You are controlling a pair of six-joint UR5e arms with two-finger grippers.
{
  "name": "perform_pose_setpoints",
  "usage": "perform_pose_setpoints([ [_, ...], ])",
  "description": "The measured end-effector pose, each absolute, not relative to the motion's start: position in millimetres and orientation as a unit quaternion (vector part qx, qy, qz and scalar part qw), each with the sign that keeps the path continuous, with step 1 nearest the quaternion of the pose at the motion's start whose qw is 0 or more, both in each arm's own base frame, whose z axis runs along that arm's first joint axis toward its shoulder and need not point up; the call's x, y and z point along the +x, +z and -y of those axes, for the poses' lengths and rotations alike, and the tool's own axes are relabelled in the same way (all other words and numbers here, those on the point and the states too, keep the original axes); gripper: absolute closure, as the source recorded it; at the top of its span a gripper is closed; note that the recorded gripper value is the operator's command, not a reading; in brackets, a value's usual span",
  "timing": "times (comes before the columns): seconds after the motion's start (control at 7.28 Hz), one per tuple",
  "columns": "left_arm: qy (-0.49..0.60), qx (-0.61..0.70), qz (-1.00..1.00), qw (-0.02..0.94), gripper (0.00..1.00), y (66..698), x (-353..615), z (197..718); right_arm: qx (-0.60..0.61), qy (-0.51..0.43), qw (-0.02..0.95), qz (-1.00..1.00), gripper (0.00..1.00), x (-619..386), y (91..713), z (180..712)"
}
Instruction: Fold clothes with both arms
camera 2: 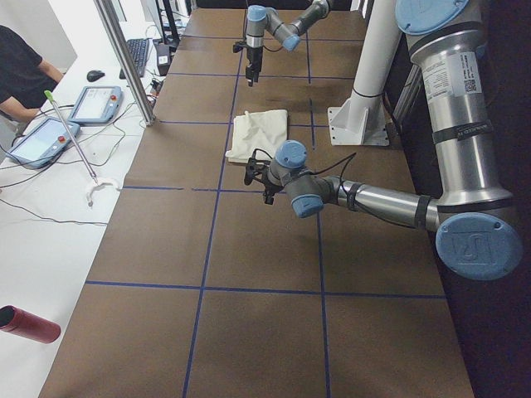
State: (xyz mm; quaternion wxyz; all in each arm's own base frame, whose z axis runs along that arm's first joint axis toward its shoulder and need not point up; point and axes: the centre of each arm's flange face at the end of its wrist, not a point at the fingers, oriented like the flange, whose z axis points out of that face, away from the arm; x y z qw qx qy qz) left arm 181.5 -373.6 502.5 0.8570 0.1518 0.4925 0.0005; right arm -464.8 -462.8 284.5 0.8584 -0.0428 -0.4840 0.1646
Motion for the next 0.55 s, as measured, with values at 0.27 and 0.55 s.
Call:
perform_pose_setpoints([
  [0.27, 0.006, 0.163, -0.487, 0.858, 1.0, 506.2, 167.9, 376.6, -0.032, 0.151, 0.862, 0.484, 1.0, -528.8, 255.2, 429.6],
  [0.55, 0.005, 0.165, -0.487, 0.858, 1.0, 506.1, 165.4, 377.3, -0.026, 0.145, 0.863, 0.483, 1.0, -569.0, 231.6, 433.9],
])
